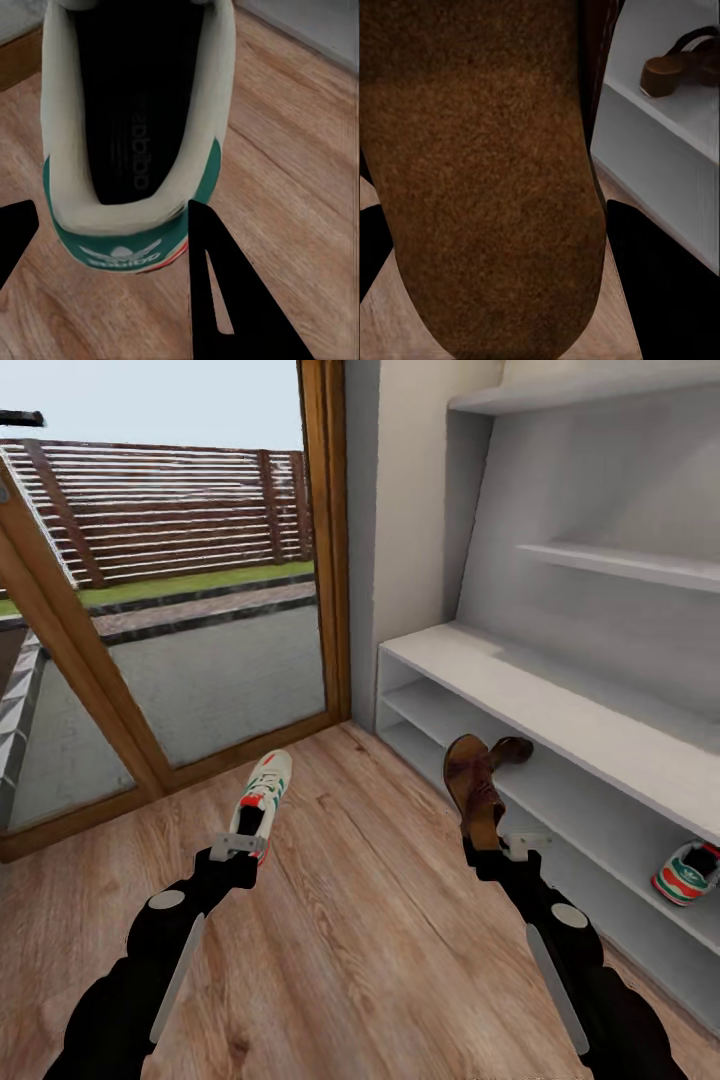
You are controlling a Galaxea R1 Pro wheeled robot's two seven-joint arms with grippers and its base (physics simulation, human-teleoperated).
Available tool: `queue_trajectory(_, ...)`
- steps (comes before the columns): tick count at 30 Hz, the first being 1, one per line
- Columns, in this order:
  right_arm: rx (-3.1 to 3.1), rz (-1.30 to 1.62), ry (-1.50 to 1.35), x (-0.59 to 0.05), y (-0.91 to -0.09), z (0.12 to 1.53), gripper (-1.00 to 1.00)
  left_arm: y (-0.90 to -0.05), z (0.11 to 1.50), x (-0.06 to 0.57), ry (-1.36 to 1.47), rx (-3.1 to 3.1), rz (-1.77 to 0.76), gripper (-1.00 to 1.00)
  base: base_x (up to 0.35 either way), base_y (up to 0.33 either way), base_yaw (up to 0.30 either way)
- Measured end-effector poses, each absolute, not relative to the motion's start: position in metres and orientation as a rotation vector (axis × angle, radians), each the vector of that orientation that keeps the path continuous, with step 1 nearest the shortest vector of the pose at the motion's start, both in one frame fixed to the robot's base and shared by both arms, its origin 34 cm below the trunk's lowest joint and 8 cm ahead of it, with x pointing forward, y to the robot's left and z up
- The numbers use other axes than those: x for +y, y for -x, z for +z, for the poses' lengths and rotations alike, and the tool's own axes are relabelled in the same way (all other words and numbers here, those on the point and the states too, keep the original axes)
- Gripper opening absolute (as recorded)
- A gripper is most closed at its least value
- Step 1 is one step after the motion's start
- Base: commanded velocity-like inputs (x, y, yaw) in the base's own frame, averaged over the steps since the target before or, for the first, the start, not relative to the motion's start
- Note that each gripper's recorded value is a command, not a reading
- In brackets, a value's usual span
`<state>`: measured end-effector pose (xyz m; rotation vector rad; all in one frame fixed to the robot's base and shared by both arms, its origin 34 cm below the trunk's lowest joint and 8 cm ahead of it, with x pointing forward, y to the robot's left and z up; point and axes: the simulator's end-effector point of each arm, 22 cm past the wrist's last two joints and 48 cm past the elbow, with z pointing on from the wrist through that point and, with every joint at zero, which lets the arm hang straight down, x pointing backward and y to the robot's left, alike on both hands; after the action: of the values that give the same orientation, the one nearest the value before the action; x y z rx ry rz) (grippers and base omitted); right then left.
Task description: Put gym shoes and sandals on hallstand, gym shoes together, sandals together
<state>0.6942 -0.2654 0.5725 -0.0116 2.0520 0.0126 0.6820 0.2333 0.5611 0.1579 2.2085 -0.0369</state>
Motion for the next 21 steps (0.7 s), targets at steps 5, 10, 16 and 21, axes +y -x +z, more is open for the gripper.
queue_trajectory(5,2.099,0.012,0.012,-0.266,-0.67,0.551,-1.0,-0.682,0.563,0.233,-0.16,2.204,-0.038,-1.0,0.0,0.0,-0.262)
queue_trajectory(10,2.115,0.012,0.011,-0.266,-0.656,0.541,-1.0,-0.683,0.566,0.233,-0.159,2.2,-0.037,-1.0,0.0,0.0,-0.257)
queue_trajectory(16,2.115,0.012,0.011,-0.266,-0.654,0.541,-1.0,-0.683,0.567,0.234,-0.155,2.198,-0.03,-1.0,0.0,0.0,-0.21)
queue_trajectory(21,2.117,0.014,0.011,-0.265,-0.654,0.54,-1.0,-0.683,0.569,0.234,-0.154,2.195,-0.031,-1.0,0.0,0.0,-0.173)
